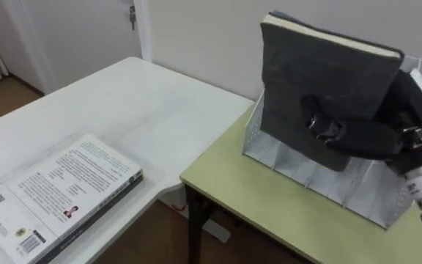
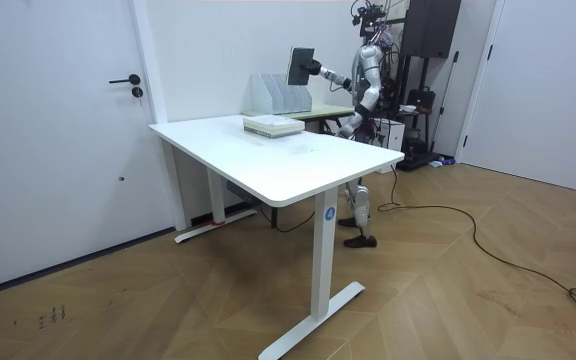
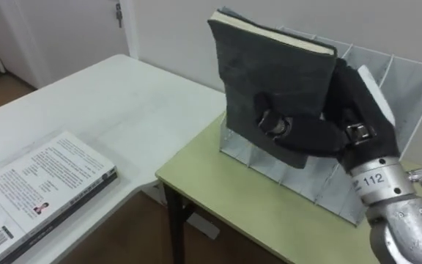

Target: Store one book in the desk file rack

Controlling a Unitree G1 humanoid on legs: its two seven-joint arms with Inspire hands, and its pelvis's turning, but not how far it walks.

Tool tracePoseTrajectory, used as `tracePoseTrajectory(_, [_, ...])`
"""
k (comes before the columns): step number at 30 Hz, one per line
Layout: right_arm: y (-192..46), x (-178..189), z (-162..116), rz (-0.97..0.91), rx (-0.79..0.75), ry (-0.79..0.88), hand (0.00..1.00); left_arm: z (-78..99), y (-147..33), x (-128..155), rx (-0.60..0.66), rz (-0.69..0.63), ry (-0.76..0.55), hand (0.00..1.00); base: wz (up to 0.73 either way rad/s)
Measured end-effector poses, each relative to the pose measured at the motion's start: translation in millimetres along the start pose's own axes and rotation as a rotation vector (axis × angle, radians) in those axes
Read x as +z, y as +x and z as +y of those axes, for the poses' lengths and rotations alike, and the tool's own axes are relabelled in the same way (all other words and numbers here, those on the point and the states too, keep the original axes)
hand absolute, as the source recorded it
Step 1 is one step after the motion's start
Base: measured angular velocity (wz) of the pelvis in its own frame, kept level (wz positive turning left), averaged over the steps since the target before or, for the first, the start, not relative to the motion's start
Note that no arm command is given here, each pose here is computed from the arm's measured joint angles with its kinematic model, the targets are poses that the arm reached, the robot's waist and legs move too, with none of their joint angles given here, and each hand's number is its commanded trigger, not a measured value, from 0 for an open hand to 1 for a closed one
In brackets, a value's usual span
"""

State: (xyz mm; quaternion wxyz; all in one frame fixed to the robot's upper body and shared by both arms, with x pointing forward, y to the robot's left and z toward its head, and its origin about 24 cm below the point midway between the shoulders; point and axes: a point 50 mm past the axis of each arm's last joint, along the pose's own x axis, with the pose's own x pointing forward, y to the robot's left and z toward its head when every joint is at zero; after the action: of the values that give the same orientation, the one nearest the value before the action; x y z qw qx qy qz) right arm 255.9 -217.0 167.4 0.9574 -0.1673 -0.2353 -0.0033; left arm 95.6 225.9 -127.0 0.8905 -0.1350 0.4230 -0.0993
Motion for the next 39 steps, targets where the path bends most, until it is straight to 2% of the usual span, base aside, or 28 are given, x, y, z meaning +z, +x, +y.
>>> tracePoseTrajectory(7, [10, 13, -16, -0.082, -0.243, -0.048, 1.0, 12.4, -13.0, -44, 0.167, 0.165, -0.047, 0.0, 0.0])
tracePoseTrajectory(12, [18, 12, -25, -0.088, -0.408, -0.045, 1.0, 14.4, -18.8, -56, 0.235, 0.203, -0.064, 0.0, 0.01])
tracePoseTrajectory(18, [22, 3, -36, -0.063, -0.562, -0.056, 1.0, 13.7, -17.7, -57, 0.257, 0.205, -0.064, 0.0, 0.06])
tracePoseTrajectory(27, [39, 18, -53, -0.135, -0.754, -0.023, 1.0, 14.1, -19.1, -63, 0.277, 0.222, -0.091, 0.0, 0.0])
tracePoseTrajectory(39, [37, 4, -58, -0.068, -0.814, -0.038, 1.0, 14.5, -17.4, -63, 0.293, 0.246, -0.102, 0.0, 0.01])
